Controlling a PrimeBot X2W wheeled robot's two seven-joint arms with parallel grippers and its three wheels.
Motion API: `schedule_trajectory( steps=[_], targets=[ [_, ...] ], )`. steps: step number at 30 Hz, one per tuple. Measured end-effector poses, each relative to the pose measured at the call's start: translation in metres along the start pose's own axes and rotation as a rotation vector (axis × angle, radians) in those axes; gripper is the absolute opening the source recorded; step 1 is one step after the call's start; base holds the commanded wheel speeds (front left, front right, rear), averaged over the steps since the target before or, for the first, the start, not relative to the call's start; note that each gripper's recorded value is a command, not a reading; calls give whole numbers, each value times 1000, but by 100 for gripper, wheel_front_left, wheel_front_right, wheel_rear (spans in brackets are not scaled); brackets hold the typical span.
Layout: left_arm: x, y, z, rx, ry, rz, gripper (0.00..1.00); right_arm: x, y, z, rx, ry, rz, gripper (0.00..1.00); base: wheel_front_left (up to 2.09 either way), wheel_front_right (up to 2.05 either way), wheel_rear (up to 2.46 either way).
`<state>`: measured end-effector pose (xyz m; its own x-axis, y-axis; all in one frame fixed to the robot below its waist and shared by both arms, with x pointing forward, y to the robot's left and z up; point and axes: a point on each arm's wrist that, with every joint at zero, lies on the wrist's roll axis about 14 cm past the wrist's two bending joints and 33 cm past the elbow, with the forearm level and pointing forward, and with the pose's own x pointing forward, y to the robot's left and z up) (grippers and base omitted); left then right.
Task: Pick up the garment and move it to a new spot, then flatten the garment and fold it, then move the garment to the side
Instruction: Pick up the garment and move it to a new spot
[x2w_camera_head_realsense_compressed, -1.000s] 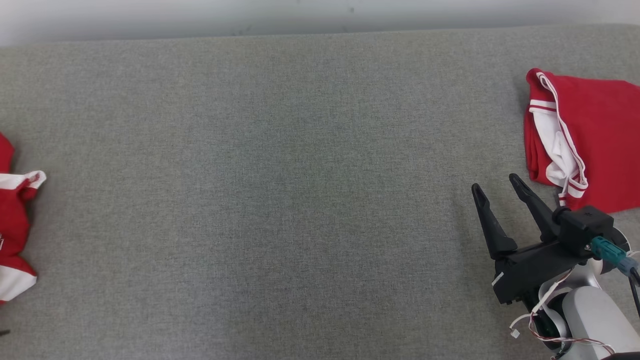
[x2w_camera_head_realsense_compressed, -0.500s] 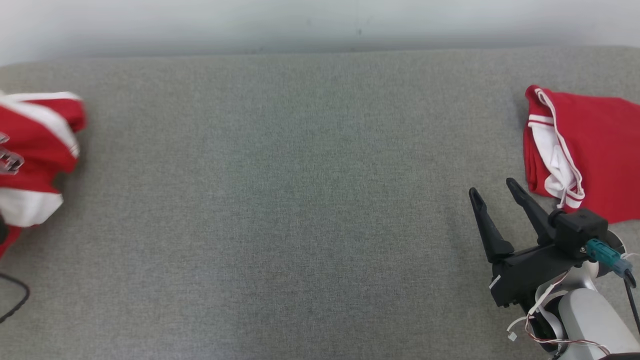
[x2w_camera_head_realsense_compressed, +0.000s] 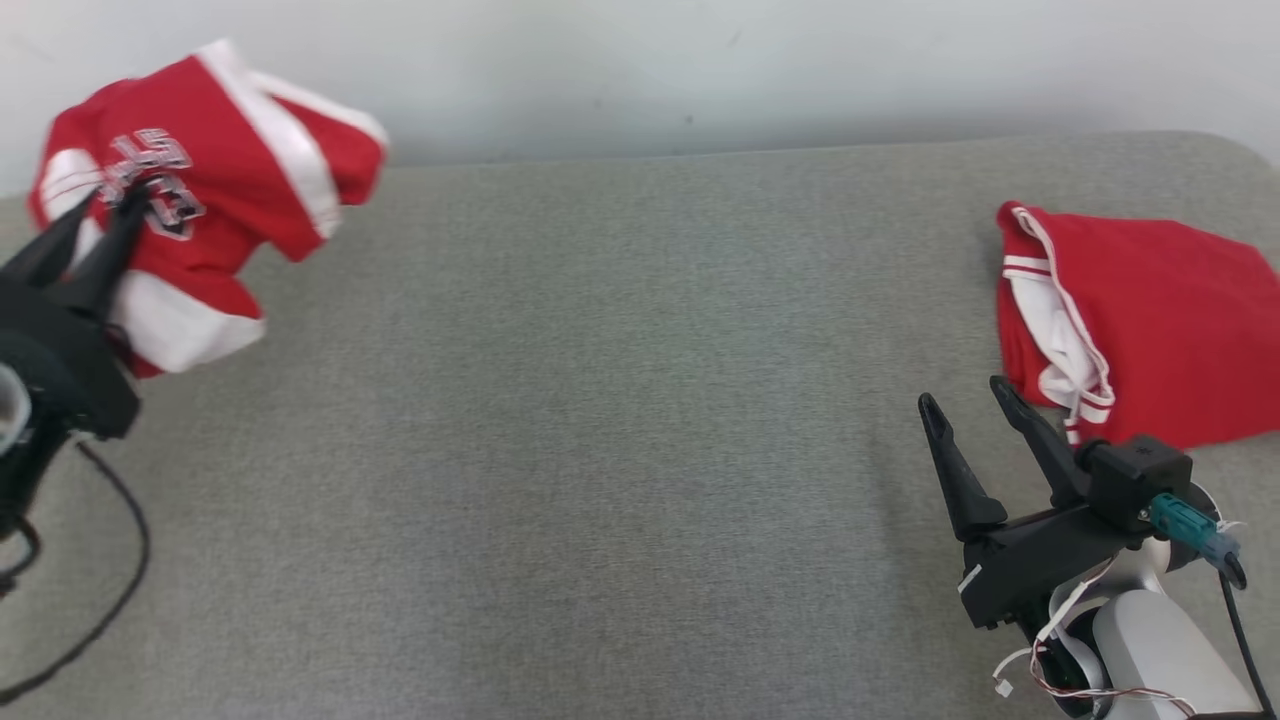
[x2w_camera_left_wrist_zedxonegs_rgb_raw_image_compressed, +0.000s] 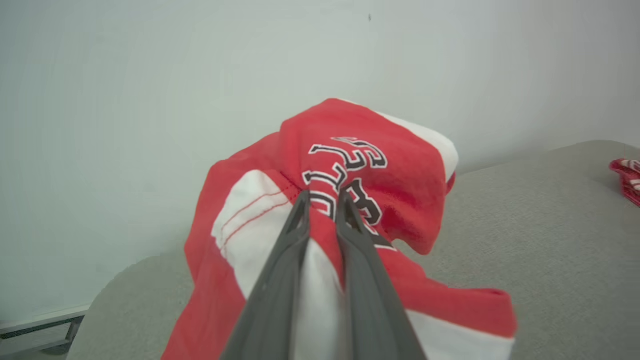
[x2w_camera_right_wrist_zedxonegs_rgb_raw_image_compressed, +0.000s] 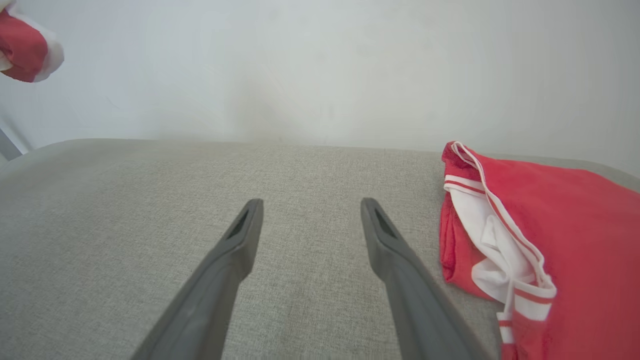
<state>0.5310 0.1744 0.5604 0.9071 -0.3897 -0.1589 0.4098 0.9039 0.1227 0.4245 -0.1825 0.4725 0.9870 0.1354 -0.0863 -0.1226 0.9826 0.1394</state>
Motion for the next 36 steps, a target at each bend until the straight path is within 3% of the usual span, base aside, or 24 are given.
schedule_trajectory(
  steps=[9, 20, 27, 36],
  targets=[
    [21, -120, 26, 24, -83, -305, 0, -14, -17, 4, 33, -32, -68, 100, 0, 0, 0],
    [28, -238, 3, -51, -51, -568, 0, -32, -43, 4, 45, -48, -157, 100, 0, 0, 0],
    [20, -284, -26, -113, 6, -650, 0, -39, -53, 2, 46, -47, -190, 100, 0, 0, 0],
    [-1, -313, -74, -123, 121, -689, 0, -34, -45, 1, 49, -46, -167, 100, 0, 0, 0]
  ],
)
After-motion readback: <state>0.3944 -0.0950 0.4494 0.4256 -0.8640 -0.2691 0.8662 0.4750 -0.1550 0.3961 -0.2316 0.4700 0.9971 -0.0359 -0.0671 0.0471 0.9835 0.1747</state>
